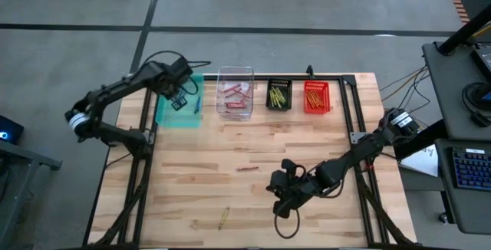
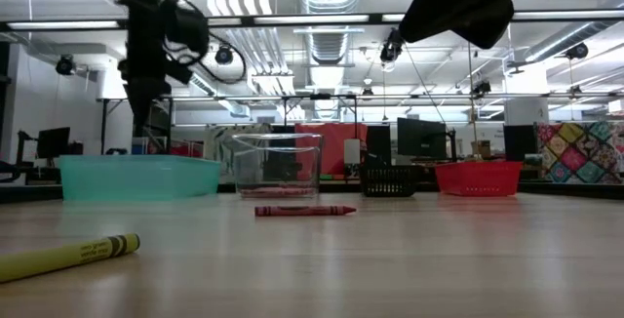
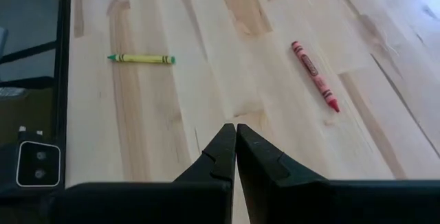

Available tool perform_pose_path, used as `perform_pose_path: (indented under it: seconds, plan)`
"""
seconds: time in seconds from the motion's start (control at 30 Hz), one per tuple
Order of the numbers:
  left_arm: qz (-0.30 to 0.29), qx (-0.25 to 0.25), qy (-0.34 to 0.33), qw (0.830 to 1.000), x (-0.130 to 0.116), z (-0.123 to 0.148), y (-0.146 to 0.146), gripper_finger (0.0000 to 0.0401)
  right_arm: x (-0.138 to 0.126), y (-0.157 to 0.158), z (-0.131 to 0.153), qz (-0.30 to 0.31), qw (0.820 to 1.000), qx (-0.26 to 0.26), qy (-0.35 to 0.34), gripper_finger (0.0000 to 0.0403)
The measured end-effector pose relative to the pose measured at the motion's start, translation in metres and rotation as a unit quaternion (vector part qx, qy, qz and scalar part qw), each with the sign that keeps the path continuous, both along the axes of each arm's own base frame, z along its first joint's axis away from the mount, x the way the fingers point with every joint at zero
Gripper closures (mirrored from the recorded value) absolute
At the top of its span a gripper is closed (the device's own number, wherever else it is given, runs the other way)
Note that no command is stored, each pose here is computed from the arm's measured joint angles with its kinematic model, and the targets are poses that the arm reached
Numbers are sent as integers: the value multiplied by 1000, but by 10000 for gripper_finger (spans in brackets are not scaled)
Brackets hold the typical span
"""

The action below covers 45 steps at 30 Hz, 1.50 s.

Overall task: Sort crayons
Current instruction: Put the blue crayon into the green transparent bin, then put the red crayon into the transparent bin

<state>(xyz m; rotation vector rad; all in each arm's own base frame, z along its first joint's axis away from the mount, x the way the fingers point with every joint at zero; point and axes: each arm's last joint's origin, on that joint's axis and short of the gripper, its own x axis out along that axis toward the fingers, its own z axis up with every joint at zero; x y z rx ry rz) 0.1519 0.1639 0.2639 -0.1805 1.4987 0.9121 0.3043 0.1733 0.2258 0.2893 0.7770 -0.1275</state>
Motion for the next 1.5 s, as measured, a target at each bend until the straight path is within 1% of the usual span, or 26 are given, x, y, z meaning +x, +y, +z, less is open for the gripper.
perform_pose_path:
  seconds: [0.23, 0.57, 0.7, 0.83, 1.03, 1.2, 1.27, 1.37, 1.5]
  plan:
    - [-8, -22, 26, 999, 19, -33, 27, 401, -1, -1, 0, 7, 1000, -9, 4, 394]
    - [-10, -30, 37, 999, 36, -65, 45, 400, -1, -1, 0, 8, 1000, -10, 4, 394]
    - [-7, -30, 39, 999, 39, -72, 48, 385, -1, -1, 0, 8, 1000, -10, 4, 394]
    - [-2, -32, 40, 999, 40, -76, 49, 360, -1, -1, 0, 8, 1000, -10, 4, 394]
    - [-2, -31, 39, 999, 40, -75, 50, 323, -1, -1, 1, 8, 1000, -10, 4, 394]
    - [3, -22, 29, 999, 41, -70, 46, 306, 0, -1, 1, 6, 1000, -9, 3, 394]
    - [2, -17, 13, 1000, 41, -61, 40, 304, 1, -3, 1, 3, 1000, -8, 3, 394]
    - [-5, -1, -30, 1000, 41, -42, 28, 303, 3, -7, 1, -5, 1000, -8, 3, 394]
    - [-19, 36, -94, 995, 39, -12, 2, 306, 7, -16, 1, -17, 1000, -7, 4, 394]
